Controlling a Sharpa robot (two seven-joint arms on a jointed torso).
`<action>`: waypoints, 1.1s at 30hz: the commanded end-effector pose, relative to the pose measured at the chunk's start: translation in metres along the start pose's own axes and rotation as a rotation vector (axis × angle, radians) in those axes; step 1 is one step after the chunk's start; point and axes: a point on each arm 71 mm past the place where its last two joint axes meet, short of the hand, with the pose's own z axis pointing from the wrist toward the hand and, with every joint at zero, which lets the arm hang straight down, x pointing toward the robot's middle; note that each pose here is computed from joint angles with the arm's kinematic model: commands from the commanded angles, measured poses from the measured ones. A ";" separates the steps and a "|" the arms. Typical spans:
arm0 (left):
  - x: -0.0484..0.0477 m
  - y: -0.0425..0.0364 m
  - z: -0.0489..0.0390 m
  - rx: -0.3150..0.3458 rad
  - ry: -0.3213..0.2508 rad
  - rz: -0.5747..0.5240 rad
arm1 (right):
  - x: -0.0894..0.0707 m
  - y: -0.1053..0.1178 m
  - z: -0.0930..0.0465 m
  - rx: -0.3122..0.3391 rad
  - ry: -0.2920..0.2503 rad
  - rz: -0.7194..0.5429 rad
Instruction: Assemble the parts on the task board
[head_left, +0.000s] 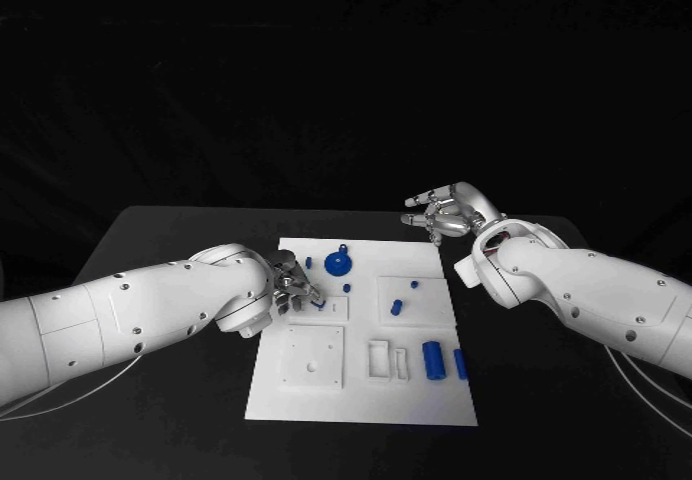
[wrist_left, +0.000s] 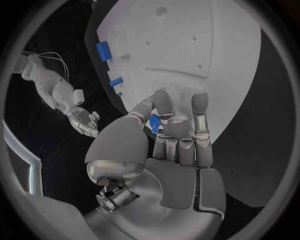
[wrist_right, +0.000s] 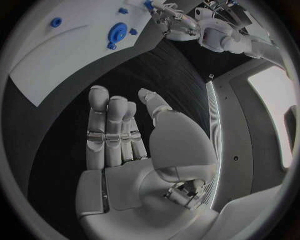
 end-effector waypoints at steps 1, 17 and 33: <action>0.0014 -0.0009 -0.0005 0.001 0.005 0.017 | 0.000 0.001 0.000 -0.010 0.005 0.003; 0.0056 -0.0006 -0.0003 -0.001 0.024 0.036 | 0.001 0.000 0.000 -0.004 0.014 0.003; 0.0106 -0.0021 -0.0011 0.007 0.062 0.076 | 0.001 0.000 0.000 -0.001 0.020 0.005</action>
